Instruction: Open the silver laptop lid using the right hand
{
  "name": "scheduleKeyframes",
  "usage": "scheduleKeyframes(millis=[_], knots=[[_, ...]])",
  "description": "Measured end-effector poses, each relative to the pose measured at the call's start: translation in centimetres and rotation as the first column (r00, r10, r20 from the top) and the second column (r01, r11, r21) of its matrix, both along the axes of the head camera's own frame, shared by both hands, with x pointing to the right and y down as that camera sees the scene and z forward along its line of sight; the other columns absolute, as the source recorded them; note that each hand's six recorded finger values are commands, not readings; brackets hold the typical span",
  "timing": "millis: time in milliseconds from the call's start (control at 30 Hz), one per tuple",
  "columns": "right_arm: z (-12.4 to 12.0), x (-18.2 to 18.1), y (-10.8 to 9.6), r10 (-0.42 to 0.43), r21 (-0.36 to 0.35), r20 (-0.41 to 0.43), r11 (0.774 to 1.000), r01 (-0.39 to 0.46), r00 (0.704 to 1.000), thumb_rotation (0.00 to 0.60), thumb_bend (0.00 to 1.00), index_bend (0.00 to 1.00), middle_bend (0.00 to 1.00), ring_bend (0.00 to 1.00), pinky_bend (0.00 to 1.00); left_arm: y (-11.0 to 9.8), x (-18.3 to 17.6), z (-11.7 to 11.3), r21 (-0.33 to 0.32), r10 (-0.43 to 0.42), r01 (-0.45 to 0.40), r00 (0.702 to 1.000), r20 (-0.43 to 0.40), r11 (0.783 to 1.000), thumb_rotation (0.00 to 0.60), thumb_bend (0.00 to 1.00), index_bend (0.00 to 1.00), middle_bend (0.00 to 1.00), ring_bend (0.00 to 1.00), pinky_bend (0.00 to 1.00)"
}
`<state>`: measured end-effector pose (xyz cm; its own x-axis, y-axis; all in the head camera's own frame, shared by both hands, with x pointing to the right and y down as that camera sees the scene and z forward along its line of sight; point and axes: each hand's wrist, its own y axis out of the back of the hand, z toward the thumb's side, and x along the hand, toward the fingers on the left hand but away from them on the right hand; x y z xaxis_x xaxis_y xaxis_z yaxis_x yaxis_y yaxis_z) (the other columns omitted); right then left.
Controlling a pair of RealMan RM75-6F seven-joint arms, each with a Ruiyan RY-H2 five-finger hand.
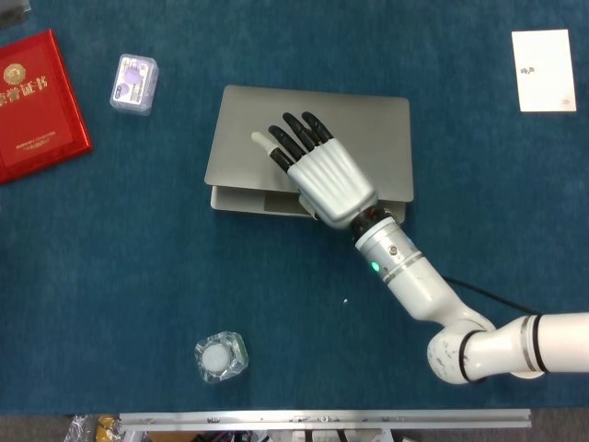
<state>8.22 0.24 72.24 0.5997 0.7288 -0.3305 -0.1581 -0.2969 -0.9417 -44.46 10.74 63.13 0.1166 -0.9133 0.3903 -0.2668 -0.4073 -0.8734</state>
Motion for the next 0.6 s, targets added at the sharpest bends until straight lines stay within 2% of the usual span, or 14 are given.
scheduleKeyframes(millis=[167,333,467,600], knots=[[-0.4,-0.2,-0.2,-0.003,0.014,-0.004,1.0,0.003,1.0,0.6,0.27,0.09,0.13,0.01,0.11,-0.3,0.9,0.5,-0.022,0.035,-0.036,0.999,-0.021,0.999,0.539,0.42,0.3,0.21,0.1,0.14],[-0.7,-0.5,-0.4,-0.002,0.023,-0.005,1.0,0.002,1.0,0.6,0.27,0.09,0.13,0.01,0.11,-0.8,2.3,1.2,-0.042,0.096,-0.098,0.995,-0.038,0.994,0.517,0.42,0.3,0.19,0.1,0.14],[-0.8,-0.5,-0.5,0.0,0.029,-0.008,1.0,0.0,1.0,0.6,0.27,0.09,0.13,0.01,0.11,-1.2,3.2,1.8,-0.063,0.132,-0.135,0.99,-0.056,0.989,0.395,0.42,0.29,0.16,0.1,0.14],[-1.0,-0.5,-0.7,0.004,0.035,-0.007,0.999,-0.004,1.0,0.6,0.27,0.09,0.13,0.01,0.11,-1.5,4.5,2.5,-0.089,0.183,-0.189,0.98,-0.073,0.978,0.351,0.42,0.27,0.15,0.1,0.14]])
